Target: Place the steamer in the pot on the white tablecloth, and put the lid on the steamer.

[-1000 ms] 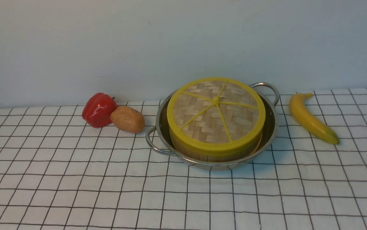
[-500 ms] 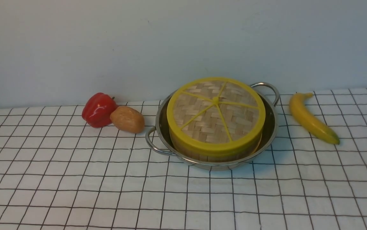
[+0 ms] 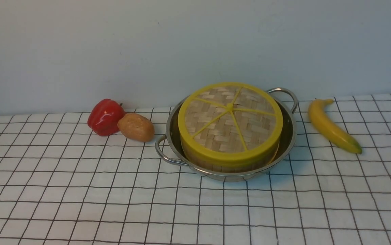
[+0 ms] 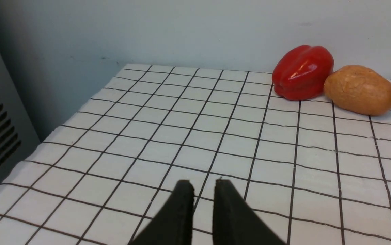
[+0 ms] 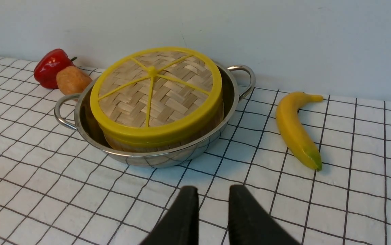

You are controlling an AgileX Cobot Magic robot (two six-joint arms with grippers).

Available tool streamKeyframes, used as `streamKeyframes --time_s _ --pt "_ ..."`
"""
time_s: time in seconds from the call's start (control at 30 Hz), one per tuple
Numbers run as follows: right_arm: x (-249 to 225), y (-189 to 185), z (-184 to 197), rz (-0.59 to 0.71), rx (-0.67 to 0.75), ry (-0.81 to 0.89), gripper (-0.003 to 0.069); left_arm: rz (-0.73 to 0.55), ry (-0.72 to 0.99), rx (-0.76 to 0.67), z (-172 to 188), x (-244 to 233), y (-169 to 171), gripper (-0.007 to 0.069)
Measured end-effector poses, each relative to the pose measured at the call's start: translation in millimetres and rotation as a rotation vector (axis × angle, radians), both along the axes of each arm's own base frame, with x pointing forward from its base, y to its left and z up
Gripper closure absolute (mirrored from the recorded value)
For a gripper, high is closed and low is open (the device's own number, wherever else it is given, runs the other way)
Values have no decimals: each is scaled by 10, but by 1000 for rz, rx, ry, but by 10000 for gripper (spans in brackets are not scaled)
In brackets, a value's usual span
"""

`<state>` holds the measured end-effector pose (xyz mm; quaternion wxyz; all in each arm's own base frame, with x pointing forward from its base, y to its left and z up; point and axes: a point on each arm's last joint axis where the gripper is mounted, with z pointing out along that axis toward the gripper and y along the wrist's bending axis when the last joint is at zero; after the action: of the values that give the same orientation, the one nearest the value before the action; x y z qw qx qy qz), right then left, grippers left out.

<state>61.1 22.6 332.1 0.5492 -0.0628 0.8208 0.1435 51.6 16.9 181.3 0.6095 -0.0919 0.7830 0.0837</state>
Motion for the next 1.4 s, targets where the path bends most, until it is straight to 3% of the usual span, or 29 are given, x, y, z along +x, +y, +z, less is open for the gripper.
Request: streamKeyframes --time_s 0.3,0.67,0.93,1.4 --pt "-5 -22 -12 -8 -39 -22 483 0 1 6 1 0 2 529" --pt "-32 -224 -928 -272 -136 -237 452 1 2 10 1 0 3 508" --pt "-49 -249 -1359 -330 -115 -275 433 1 2 10 1 0 3 489" --pt "-49 -250 -1411 -329 -119 -246 420 0 1 10 1 0 3 477"
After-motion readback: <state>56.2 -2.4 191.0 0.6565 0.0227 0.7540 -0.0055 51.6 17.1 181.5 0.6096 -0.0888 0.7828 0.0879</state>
